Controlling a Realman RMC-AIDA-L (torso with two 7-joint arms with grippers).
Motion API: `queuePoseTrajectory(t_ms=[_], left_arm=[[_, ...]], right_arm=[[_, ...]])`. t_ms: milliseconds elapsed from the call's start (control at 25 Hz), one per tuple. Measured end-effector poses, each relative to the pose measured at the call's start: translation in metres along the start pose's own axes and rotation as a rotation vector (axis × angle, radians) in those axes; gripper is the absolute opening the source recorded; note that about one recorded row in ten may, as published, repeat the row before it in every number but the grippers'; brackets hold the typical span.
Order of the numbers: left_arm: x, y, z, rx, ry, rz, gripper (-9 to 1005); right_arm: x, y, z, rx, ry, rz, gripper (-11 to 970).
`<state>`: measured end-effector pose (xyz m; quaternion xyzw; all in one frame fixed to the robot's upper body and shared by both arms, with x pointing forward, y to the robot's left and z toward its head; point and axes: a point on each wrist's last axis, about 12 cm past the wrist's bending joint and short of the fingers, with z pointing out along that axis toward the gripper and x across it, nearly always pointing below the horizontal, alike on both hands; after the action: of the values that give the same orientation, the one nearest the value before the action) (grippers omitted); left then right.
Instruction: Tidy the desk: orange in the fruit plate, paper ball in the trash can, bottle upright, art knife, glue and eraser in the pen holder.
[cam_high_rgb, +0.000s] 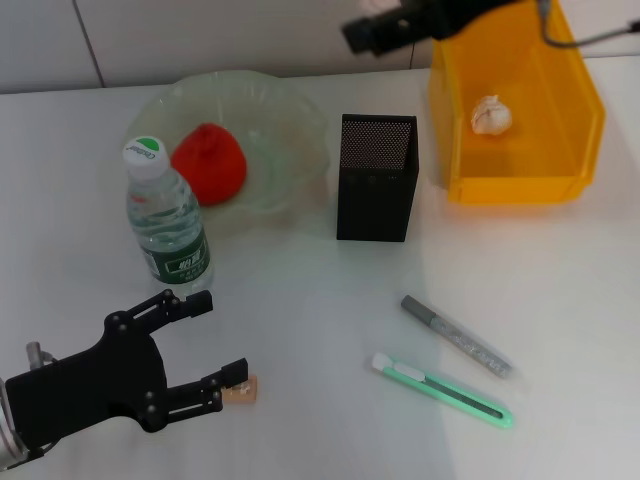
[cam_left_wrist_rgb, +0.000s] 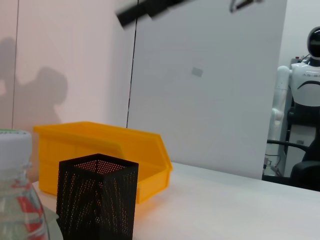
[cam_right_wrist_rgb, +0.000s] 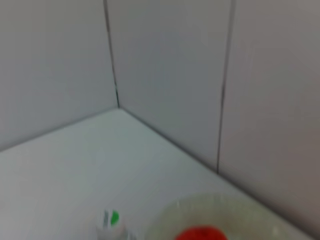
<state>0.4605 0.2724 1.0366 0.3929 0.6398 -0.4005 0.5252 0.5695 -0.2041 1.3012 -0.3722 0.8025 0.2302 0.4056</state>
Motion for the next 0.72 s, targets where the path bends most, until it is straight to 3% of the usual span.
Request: queuePoseTrajectory(t_ms=[200,440,520,640,720], left_arm=[[-0.001,0.001,0.003,0.01,-0.001,0.003,862],[-0.002,0.003,0.005,0.011,0.0,0.005,862],[-0.003,0.004,0.006,0.012,0.0,0.007,862],[-0.003,0.004,0.006,0.012,0.001,0.008,862],[-0.003,0.004,0.006,0.011,0.003,0.008,862]], right_arm=[[0.031,-0.005,-0.023,-0.044,0.12,0.128,834],[0.052,0.004,-0.026,-0.106,0.317,0.142,834],[0.06,0.013,-0.014,-0.097,0.486,0.081,833],[0.063,0.021,-0.001,-0.08,0.583,0.022,833],[0.067,0.033,0.019,-0.073,0.68,-0.033,833]])
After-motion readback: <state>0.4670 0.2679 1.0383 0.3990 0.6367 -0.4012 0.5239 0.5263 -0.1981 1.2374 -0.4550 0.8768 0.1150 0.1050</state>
